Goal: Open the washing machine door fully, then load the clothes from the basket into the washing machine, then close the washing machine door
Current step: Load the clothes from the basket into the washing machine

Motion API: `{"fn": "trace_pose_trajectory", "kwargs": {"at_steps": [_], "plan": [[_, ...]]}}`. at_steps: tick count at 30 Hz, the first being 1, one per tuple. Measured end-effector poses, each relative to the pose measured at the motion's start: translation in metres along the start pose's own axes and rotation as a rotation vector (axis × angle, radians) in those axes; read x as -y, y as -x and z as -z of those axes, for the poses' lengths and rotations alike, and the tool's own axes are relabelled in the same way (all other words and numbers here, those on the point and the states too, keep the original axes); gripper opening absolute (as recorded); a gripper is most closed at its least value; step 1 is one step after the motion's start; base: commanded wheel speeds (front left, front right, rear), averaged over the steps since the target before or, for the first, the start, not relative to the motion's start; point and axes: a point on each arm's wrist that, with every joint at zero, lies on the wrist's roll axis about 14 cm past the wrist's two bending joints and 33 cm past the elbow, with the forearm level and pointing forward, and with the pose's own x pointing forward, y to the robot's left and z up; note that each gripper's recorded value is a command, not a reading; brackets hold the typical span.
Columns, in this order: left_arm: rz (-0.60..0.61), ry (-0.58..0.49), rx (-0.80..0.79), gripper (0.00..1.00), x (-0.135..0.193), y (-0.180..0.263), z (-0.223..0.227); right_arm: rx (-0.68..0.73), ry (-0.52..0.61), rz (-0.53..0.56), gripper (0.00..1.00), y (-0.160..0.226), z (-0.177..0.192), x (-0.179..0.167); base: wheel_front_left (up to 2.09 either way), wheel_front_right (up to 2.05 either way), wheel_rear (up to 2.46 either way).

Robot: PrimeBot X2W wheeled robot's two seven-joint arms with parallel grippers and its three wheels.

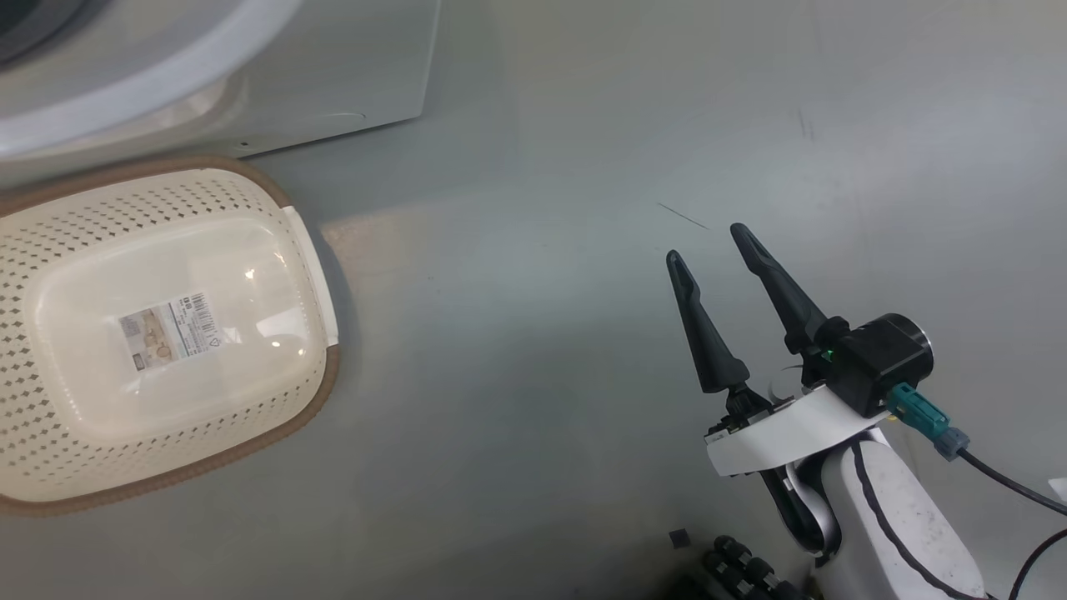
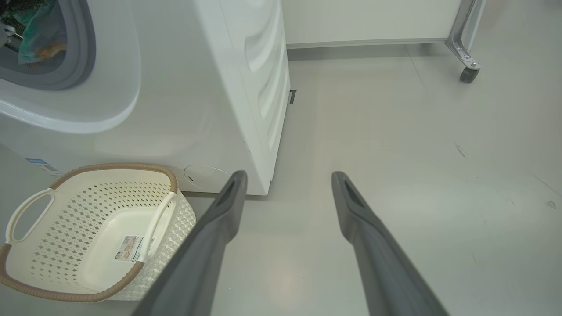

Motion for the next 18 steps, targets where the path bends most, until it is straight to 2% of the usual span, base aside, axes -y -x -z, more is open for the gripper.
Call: {"fn": "trace_pose_trajectory", "kwargs": {"at_steps": [10, 18], "plan": [[-0.007, -0.056, -0.018, 0.0, 0.003, -0.035, -0.003, -0.043, -0.009, 0.057, 1.0, 0.012, 0.011, 0.013, 0.0, 0.0, 0.0], [-0.012, -0.005, 0.002, 0.0, 0.01, -0.06, -0.004, -0.067, -0.018, 0.103, 1.0, 0.02, 0.018, 0.022, 0.0, 0.0, 0.0]]}}
